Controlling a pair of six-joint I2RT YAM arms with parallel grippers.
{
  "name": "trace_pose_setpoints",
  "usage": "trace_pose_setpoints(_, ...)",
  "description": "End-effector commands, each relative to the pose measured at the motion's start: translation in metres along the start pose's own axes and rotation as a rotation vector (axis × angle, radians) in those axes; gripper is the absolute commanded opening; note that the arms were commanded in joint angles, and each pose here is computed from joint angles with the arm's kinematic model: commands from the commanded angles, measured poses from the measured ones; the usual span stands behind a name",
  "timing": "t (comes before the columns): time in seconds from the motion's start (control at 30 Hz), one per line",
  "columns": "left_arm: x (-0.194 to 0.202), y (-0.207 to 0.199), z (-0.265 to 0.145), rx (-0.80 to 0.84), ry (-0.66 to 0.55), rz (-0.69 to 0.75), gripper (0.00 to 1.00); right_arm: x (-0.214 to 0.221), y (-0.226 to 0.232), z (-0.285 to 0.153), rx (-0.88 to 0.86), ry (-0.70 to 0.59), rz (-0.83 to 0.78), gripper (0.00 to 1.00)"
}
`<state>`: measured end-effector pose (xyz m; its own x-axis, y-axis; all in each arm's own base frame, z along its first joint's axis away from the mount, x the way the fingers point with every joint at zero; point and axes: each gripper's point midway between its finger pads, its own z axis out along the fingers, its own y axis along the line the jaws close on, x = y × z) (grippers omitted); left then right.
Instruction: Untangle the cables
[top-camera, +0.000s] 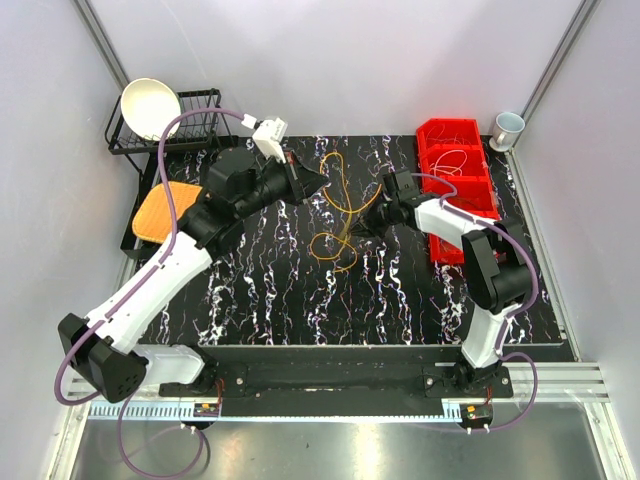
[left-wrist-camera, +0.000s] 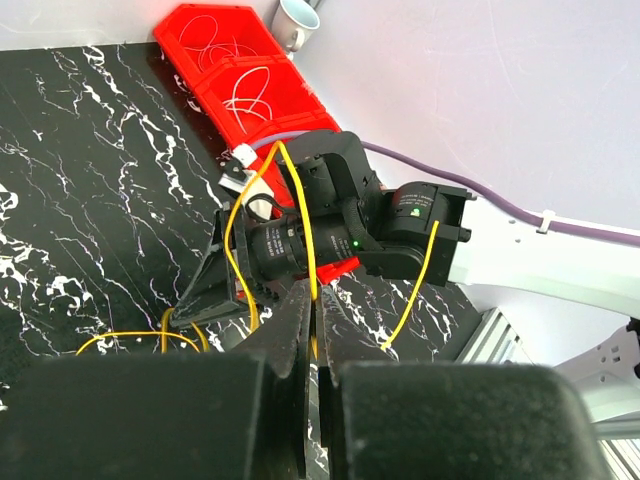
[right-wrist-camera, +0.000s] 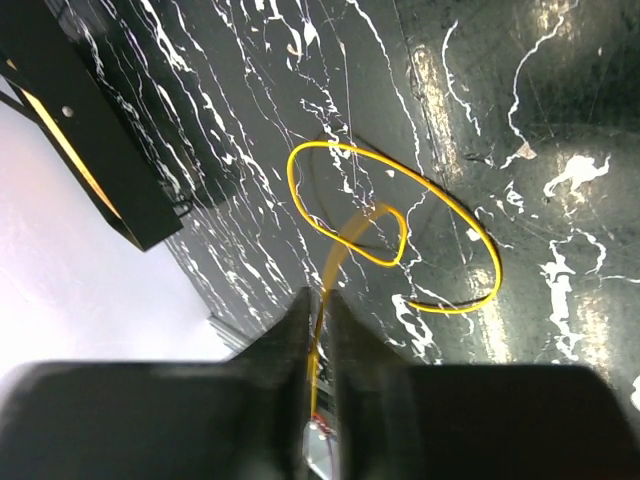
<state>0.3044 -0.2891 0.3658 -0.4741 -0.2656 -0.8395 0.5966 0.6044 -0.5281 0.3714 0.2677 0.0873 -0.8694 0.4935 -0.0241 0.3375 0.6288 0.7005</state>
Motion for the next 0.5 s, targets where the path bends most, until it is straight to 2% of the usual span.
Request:
trace_pose_setpoints(0.0, -0.018, -0.015, -0.010, 0.055, -0.067, 0.028, 0.00, -0.001, 0.018, 0.003, -0.050, 0.005, -0.028, 0.00)
trace_pose_setpoints(0.13, -0.015, -0.011, -0.015, 0.033, -0.061, 0.033, 0.00, -0.002, 0.023, 0.001, -0.063, 0.007, -0.035, 0.00)
trace_pose_setpoints(0.33, 0.006, 0.011, -0.034, -0.057, -0.034, 0.050, 0.01, -0.020, 0.067, -0.033, -0.111, -0.067, -0.132, 0.00)
trace_pose_setpoints(0.37, 0.008, 0.019, -0.035, -0.098, -0.034, 0.059, 0.09, -0.024, 0.074, -0.039, -0.125, -0.078, -0.142, 0.00)
trace_pose_setpoints(0.4, 0.017, 0.027, -0.038, -0.137, 0.000, 0.058, 0.29, -0.030, 0.080, -0.047, -0.140, -0.090, -0.148, 0.00)
trace_pose_setpoints(0.43, 0.019, 0.033, -0.041, -0.169, 0.010, 0.060, 0.74, -0.038, 0.094, -0.060, -0.158, -0.111, -0.168, 0.00)
trace_pose_setpoints(0.47, 0.020, 0.045, -0.044, -0.236, 0.012, 0.064, 0.89, -0.042, 0.101, -0.068, -0.168, -0.125, -0.177, 0.00)
